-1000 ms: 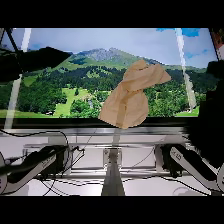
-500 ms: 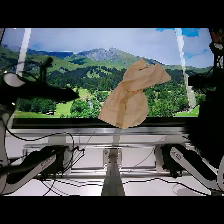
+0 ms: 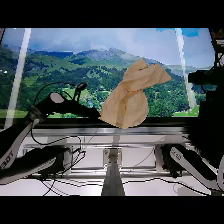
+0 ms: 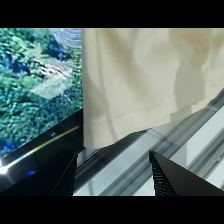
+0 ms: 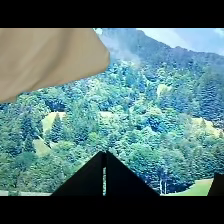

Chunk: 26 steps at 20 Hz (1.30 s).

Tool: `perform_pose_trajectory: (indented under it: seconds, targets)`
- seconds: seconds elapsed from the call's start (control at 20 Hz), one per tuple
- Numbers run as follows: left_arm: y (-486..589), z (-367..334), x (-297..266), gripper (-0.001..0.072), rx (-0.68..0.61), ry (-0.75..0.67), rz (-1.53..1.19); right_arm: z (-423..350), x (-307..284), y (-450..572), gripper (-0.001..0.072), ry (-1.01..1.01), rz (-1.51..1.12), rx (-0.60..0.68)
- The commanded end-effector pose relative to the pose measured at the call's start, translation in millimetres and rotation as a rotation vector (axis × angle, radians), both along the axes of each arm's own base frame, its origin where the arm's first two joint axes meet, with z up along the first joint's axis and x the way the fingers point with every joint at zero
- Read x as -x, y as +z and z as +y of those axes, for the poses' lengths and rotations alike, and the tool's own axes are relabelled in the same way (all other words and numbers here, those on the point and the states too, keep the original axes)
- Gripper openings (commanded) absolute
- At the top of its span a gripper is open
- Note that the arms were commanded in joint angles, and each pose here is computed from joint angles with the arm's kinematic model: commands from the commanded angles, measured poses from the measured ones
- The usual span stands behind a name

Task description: Fold the clothes and pants, and hang the long-sleeved shirts on hangers.

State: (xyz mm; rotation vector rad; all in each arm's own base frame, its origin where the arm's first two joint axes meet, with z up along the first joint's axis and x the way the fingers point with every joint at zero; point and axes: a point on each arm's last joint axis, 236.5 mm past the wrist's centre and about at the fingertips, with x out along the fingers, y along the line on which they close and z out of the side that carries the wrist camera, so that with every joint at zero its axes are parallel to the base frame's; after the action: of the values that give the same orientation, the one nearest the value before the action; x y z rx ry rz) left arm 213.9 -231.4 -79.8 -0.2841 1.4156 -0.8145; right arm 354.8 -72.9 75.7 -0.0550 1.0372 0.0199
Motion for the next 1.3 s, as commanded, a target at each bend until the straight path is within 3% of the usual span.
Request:
perform_pose_trajectory:
  seconds: [0.0,0.3,0.4,0.5,0.6,0.7,0.8,0.95,1.0,1.1,1.25]
  targets:
    - [-23.4,-15.8,10.2,0.0483,-0.014,-0.01,0.052,-2.3,-6.0,1.9,0.0016,-0.004,-0.026,0.008]
    - [-22.6,-20.0,-22.9,0.0479,-0.022,0.048,-0.032,-3.8,-11.1,3.3,0.0016,-0.009,-0.048,0.011]
    - [-22.5,-20.0,-27.3,0.035,-0.023,0.06,-0.043,-3.9,-11.3,2.8,0.0016,-0.009,-0.047,0.011]
    - [-21.8,-20.8,-23.2,0.034,-0.019,0.049,-0.03,-4.6,-12.9,0.2,0.0016,-0.01,-0.045,0.011]
    - [-21.3,-21.3,-20.3,0.0104,-0.016,0.041,-0.02,-9.7,-21.9,-12.5,0.0016,-0.02,-0.063,0.021]
    - [-18.1,-23.0,-20.4,0.01,-0.008,0.033,-0.018,-9.7,-23.3,-43.5,0.0015,-0.028,-0.014,0.001]
    - [-12.2,-26.3,-22.6,0.0015,0.003,0.021,-0.023,-2.5,-19.7,-74.9,0.0016,-0.033,0.062,-0.053]
    - [11.1,-33.4,-34.1,0.0015,0.031,-0.025,-0.057,11.2,-25.1,-95.2,0.0018,-0.056,0.091,-0.146]
    - [25.7,-33.7,-39.7,0.0014,0.032,-0.07,-0.085,12.6,-28.9,-95.5,0.0062,-0.063,0.079,-0.16]
    - [62.1,-25.6,-51.2,0.0014,0.003,-0.184,-0.169,9.6,-35.6,-92.7,0.027,-0.07,0.048,-0.152]
    - [134.2,-2.8,-68.3,0.0013,-0.067,-0.269,-0.332,6.4,-40.9,-90.2,0.033,-0.075,0.022,-0.141]
